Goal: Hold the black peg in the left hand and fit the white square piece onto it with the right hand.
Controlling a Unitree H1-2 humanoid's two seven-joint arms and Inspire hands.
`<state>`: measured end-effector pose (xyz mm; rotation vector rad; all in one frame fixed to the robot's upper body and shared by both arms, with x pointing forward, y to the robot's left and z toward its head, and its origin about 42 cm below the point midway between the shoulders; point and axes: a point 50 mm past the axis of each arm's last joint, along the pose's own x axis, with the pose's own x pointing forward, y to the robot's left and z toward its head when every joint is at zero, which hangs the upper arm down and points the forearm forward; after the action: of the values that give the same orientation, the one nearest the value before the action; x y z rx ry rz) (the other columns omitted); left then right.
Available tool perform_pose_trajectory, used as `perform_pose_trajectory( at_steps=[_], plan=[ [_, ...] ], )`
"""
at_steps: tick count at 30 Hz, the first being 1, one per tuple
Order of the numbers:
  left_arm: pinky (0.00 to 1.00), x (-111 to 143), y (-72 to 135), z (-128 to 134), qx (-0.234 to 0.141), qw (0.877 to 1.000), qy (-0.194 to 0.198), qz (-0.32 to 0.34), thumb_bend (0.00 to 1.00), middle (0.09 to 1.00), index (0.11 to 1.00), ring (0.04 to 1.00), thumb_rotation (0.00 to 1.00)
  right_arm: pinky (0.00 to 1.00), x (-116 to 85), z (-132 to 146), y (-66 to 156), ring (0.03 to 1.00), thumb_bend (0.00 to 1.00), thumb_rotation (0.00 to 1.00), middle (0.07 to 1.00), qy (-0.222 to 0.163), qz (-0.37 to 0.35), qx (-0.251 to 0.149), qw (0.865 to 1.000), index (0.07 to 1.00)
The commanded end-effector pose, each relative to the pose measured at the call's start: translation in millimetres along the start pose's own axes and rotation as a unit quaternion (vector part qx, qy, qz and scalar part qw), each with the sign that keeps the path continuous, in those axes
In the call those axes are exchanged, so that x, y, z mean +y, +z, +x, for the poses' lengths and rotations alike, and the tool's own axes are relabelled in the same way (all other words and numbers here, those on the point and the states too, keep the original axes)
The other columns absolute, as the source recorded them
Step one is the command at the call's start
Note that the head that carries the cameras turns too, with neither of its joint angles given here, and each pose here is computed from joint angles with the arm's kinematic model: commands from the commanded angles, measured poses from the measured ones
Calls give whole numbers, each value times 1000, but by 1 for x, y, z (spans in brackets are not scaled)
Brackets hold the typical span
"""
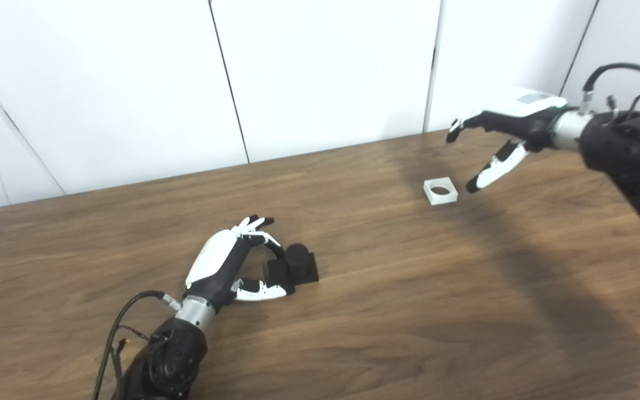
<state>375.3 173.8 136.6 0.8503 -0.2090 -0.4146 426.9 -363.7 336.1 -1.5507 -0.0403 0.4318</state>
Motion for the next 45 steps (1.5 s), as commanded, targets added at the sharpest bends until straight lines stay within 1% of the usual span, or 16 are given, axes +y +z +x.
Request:
perform_pose_trajectory(
  at_steps=[1, 11, 13, 17, 20, 28, 39, 45],
  plan=[
    [988, 7, -12, -2, 23, 999, -4, 26, 520, 931, 493, 996, 83, 779, -22, 1, -2, 900, 784, 436, 900, -43, -4, 1, 999, 805],
    [998, 6, -13, -4, 25, 999, -3, 23, 520, 929, 493, 998, 83, 780, -1, 24, -4, 901, 791, 457, 899, -38, 15, 6, 999, 813],
    [999, 6, -14, -4, 25, 999, -3, 22, 520, 930, 493, 999, 83, 791, 3, 27, -5, 902, 794, 448, 899, -35, 21, 8, 999, 815],
    [1000, 7, -14, -5, 27, 999, -4, 21, 520, 934, 493, 1000, 83, 821, 12, 35, -9, 914, 806, 473, 907, -23, 29, 19, 999, 823],
    [1000, 7, -14, -6, 28, 999, -4, 23, 519, 933, 493, 1000, 83, 829, 16, 39, -13, 918, 810, 466, 906, -17, 37, 27, 999, 826],
    [1000, 5, -14, -9, 30, 999, -10, 24, 519, 936, 494, 1000, 84, 785, 22, 47, -18, 904, 791, 434, 902, -7, 36, 36, 999, 823],
    [1000, 8, -13, -11, 34, 999, -8, 26, 519, 939, 494, 1000, 82, 781, 34, 59, -20, 899, 780, 417, 894, -9, 46, 35, 998, 816],
    [999, 7, -12, -11, 35, 999, -7, 28, 519, 935, 494, 1000, 83, 792, 43, 61, -19, 894, 753, 382, 885, -16, 49, 36, 998, 797]
  ],
)
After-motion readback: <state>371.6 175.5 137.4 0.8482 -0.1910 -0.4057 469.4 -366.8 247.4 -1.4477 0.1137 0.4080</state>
